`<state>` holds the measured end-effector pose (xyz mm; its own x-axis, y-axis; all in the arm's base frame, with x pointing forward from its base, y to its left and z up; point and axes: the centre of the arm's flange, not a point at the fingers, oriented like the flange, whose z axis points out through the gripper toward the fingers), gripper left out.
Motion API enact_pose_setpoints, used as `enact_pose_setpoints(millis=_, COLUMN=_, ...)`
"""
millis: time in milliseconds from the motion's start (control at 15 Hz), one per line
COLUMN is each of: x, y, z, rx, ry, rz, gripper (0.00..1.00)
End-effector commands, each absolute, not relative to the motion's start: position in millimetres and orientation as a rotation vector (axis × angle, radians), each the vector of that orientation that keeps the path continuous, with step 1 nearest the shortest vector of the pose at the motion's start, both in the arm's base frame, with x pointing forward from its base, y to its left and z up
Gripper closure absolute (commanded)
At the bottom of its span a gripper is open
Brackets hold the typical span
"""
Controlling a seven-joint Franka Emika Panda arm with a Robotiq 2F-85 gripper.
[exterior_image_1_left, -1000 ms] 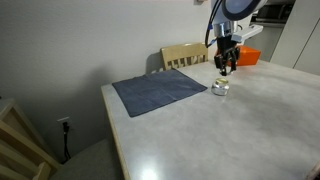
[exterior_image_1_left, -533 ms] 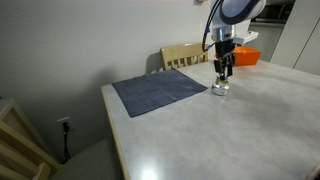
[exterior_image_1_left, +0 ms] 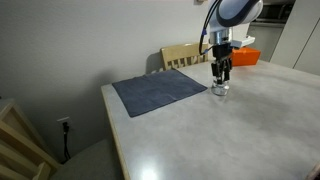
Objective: Put the silver lid on the silver bottle
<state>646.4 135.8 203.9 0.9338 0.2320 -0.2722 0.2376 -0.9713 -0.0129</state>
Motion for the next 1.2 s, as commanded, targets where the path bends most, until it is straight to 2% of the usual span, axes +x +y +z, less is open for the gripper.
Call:
enact_pose_setpoints(millis=0, x=645.2, y=134.4, z=205.7, rx=3.051, ry=0.379, rz=-0.39, gripper=0.57)
enact_pose_setpoints(millis=1133, x=637.3, y=127.6, z=199.2, rx=3.03, ry=0.265, rz=-0.171, gripper=0.57)
